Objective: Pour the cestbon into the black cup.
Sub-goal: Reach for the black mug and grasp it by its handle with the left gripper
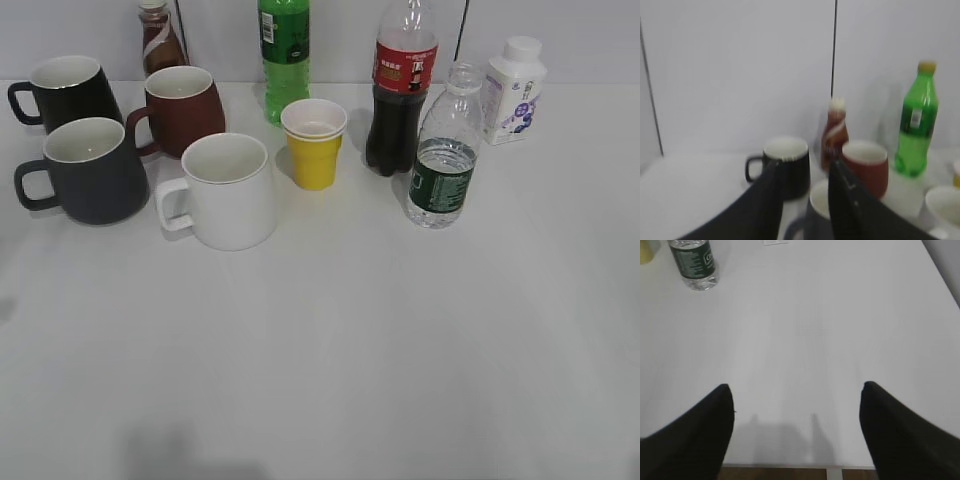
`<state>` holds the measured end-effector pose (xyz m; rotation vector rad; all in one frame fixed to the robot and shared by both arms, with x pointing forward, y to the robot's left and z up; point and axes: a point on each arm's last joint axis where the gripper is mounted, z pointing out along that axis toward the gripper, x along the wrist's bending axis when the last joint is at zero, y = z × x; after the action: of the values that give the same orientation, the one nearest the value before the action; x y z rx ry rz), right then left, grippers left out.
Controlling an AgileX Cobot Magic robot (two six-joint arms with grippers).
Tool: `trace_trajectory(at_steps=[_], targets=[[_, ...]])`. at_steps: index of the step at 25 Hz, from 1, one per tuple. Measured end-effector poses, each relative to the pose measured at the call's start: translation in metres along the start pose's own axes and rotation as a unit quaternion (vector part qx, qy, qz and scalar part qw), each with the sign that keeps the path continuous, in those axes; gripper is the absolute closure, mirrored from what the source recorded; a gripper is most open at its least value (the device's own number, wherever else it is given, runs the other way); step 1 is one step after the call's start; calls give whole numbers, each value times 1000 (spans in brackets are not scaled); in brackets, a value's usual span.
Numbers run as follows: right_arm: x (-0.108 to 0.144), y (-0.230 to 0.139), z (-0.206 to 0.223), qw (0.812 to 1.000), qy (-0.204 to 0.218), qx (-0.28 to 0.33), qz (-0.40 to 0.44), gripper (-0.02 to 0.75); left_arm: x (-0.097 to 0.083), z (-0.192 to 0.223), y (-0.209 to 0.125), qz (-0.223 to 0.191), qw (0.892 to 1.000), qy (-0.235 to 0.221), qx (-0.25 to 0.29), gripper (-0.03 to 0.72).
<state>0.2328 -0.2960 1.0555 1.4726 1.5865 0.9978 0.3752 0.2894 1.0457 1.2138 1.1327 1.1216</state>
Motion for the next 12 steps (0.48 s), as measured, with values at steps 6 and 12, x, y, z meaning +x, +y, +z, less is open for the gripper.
trace_trajectory(at_steps=[6, 12], targets=[[2, 0, 0, 1000, 11, 0, 7, 150, 2, 68, -69, -7, 995, -15, 98, 421], [2, 0, 0, 1000, 13, -1, 8, 150, 8, 93, -123, -28, 993, 8, 118, 369]])
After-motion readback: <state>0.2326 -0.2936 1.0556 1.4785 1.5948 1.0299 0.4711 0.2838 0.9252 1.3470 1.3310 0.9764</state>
